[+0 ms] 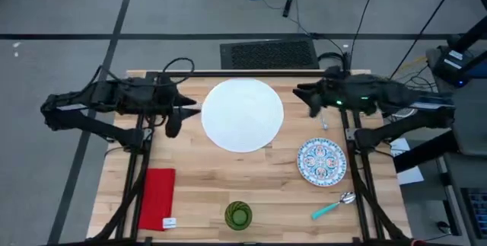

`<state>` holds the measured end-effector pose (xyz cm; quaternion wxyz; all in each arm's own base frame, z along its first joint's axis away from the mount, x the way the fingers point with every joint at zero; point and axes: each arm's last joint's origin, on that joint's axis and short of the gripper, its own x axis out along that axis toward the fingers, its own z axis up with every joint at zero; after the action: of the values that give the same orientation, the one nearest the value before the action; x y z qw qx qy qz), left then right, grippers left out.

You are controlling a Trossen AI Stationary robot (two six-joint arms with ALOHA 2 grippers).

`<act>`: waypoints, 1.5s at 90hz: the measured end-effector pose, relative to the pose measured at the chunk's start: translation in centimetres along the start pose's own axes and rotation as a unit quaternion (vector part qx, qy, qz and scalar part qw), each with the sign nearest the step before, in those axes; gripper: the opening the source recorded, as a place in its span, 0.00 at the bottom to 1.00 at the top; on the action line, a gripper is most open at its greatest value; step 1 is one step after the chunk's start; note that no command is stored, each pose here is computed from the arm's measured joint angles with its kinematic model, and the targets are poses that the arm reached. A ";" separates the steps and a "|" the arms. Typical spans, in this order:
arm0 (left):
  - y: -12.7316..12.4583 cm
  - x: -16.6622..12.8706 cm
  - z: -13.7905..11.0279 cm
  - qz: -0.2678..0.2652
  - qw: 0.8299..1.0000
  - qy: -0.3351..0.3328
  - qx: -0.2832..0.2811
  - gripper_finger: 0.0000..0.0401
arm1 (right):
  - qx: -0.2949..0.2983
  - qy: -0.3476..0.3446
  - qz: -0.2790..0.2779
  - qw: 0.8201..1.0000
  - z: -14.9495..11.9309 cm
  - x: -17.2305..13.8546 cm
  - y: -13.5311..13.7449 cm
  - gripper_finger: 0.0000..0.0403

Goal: Set table place
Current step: Move the white table mat to the center of the table

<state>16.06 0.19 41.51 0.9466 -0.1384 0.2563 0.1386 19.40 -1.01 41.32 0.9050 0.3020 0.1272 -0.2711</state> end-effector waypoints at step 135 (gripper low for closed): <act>5.9 7.6 -10.0 0.030 0.979 0.203 -0.024 0.37 | 0.147 0.386 -0.327 0.850 -7.3 26.2 -19.2 0.35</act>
<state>15.93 3.78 28.14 0.8669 -0.1785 0.4433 0.1416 29.47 -20.22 16.09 0.5871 0.4531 0.5161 -0.4287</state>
